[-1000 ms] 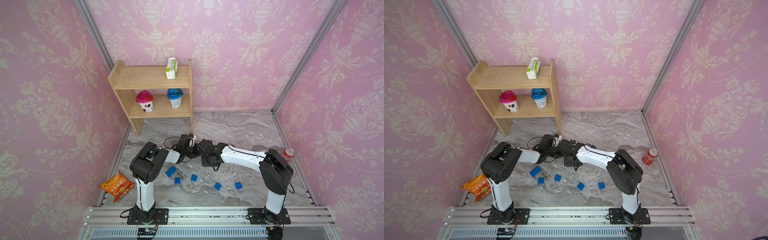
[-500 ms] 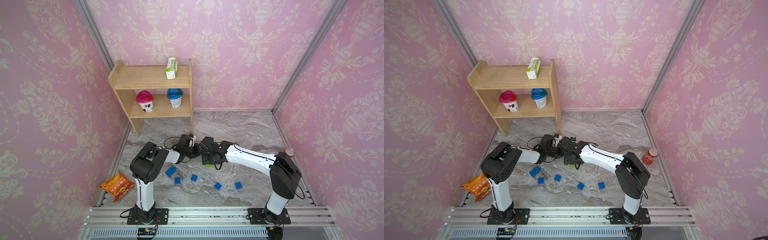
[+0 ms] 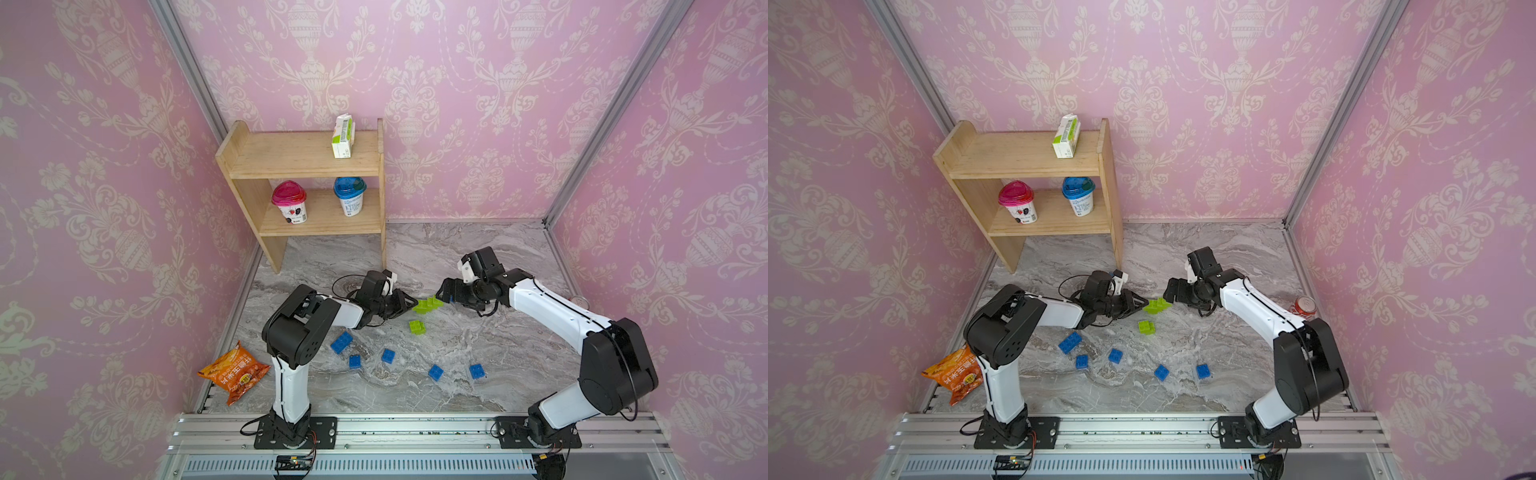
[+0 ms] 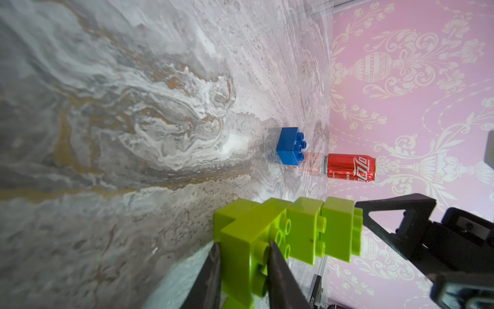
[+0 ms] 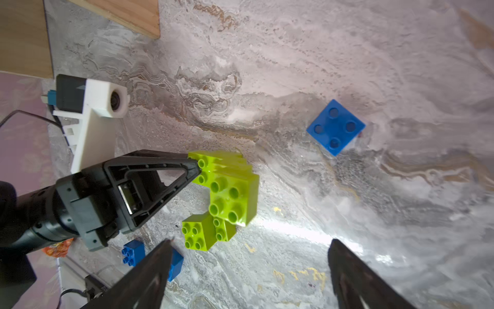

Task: Assemble the letter v with lego
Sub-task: Adjust the lego brick at the center of the board.

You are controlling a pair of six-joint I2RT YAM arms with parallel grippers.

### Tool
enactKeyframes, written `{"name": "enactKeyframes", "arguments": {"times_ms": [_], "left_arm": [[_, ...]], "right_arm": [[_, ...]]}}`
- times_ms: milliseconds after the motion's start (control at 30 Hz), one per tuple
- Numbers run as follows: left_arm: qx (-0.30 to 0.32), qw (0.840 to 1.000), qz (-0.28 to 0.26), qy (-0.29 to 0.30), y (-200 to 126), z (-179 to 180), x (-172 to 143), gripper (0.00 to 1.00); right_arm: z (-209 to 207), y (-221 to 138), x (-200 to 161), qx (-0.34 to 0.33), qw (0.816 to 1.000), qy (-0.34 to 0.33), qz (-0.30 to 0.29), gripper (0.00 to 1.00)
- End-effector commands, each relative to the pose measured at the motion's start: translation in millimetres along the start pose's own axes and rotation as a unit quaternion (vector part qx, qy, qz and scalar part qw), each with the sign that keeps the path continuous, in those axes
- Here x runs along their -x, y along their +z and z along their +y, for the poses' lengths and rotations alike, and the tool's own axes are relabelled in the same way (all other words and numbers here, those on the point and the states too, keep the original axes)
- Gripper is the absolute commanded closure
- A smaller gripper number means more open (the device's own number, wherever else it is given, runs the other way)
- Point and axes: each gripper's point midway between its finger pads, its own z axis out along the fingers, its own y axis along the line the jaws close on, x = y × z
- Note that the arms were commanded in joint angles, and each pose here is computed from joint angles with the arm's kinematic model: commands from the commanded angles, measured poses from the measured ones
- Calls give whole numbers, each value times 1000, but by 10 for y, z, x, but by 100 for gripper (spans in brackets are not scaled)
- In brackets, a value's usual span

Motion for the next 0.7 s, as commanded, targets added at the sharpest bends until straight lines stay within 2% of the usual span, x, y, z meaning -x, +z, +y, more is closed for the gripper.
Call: {"name": "enactKeyframes", "arguments": {"times_ms": [0,233,433,667], "left_arm": [[31,999,7,-21,61,172,-70,80],[39,999,3,-18,39,170,-64,73],[39,999,3,-18,51,182,-62,69],[40,999,0,-16,28,167,-56,67]], "right_arm": [[246,144,38,91,996,-13,20,11],[205,431,44,108,993,9,45,20],[168,564,-15,113,992,19,62,25],[129,655,-54,114,991,32,69,37]]}}
